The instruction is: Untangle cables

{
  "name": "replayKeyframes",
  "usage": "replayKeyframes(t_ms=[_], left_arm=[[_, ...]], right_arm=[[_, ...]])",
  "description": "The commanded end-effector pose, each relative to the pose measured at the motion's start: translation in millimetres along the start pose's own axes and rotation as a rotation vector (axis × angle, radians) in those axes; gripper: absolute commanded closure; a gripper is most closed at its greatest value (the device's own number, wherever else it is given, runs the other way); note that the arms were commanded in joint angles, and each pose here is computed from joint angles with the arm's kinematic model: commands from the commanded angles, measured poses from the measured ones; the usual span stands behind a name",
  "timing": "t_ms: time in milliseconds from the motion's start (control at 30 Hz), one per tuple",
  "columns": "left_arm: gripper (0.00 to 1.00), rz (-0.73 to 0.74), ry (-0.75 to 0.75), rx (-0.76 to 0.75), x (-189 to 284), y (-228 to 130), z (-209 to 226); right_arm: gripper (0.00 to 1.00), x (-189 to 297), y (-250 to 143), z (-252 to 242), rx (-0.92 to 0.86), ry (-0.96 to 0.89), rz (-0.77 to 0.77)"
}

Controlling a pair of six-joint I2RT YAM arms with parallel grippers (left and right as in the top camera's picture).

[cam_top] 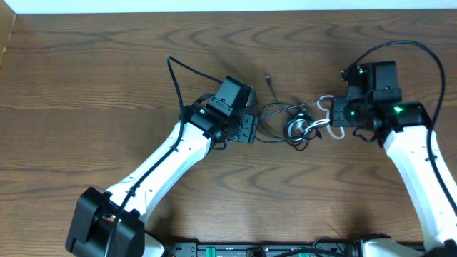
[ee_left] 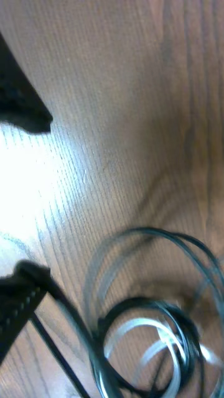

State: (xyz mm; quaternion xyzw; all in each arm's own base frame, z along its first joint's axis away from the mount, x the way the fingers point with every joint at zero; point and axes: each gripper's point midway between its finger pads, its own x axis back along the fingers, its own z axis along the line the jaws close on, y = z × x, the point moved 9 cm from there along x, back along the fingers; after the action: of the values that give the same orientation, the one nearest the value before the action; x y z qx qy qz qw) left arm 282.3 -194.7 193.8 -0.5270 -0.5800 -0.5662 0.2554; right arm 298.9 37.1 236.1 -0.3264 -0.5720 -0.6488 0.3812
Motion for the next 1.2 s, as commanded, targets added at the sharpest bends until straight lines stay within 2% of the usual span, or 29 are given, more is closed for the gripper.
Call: replayKeyframes(t_ms=[0,167,367,733,833,1000,1167], left_arm=[[0.21,0.015,-0.005,0.017,-1.1,0.7,4.3],[0.20,0.038,-0.079,0.025,-0.9,-0.8,-1.9],[0.16,0.046,-0.096,0.116,-5.8,0.5,-3.4],[0.15,0.058,-0.532,0.060,-33.8,19.7,-39.1],[0.14,0.048,-0.561,0.048,-37.5,22.5,-41.3],[0.14,0.018,-0.614,0.002,-34.1,26.7,-46.0],[0.21,0.030,-0.712,0.003,-28.4,28.7,-53.3]], right_arm=[[0.99,17.6,4.3,-12.2,-0.039,-0.094,-0.078],[0.99,36.9,4.5,-13.4,-0.063,-0.097,-0.139],[0.99,47.1,5.4,-10.7,-0.145,-0.046,-0.178],[0.99,48.6,4.1,10.9,-0.176,0.218,-0.130],[0.99,51.3,8.1,18.5,-0.176,0.312,-0.141],[0.99,53.5,15.0,21.3,-0.194,0.346,-0.178],[0.99,53.8,13.6,26.2,-0.229,0.387,-0.154]])
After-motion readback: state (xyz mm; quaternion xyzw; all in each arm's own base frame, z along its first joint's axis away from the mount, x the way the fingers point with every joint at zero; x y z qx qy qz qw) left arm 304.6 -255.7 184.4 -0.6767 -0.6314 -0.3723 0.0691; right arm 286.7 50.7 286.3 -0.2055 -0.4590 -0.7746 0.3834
